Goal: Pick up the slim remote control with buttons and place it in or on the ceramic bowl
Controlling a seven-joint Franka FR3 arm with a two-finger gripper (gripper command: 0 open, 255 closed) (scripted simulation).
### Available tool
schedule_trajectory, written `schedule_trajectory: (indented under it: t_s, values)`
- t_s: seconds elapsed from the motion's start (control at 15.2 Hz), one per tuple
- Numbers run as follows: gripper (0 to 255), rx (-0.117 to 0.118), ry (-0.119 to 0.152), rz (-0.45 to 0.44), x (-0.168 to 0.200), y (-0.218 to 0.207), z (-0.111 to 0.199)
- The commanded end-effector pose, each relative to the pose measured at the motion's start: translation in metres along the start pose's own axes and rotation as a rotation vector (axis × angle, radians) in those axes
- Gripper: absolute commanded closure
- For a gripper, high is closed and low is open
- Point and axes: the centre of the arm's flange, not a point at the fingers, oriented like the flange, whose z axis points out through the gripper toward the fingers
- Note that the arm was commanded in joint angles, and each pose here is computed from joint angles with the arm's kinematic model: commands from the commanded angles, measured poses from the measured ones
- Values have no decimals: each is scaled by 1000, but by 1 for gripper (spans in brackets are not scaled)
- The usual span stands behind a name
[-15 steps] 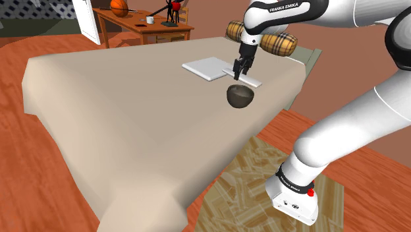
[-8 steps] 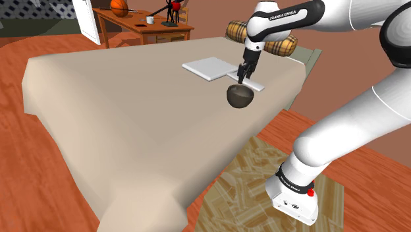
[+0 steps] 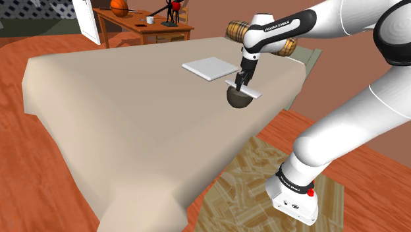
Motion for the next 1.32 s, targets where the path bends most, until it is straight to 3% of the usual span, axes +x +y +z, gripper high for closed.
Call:
schedule_trajectory:
  t_s: [0.0,0.46,0.53,0.86,1.12,1.25]
  values:
    - [255,0,1,0,0,1,4]
    - [255,0,1,0,0,1,4]
    - [0,0,1,0,0,1,4]
    - [0,0,1,0,0,1,4]
    - [0,0,1,0,0,1,-46]
    - [0,0,1,0,0,0,-46]
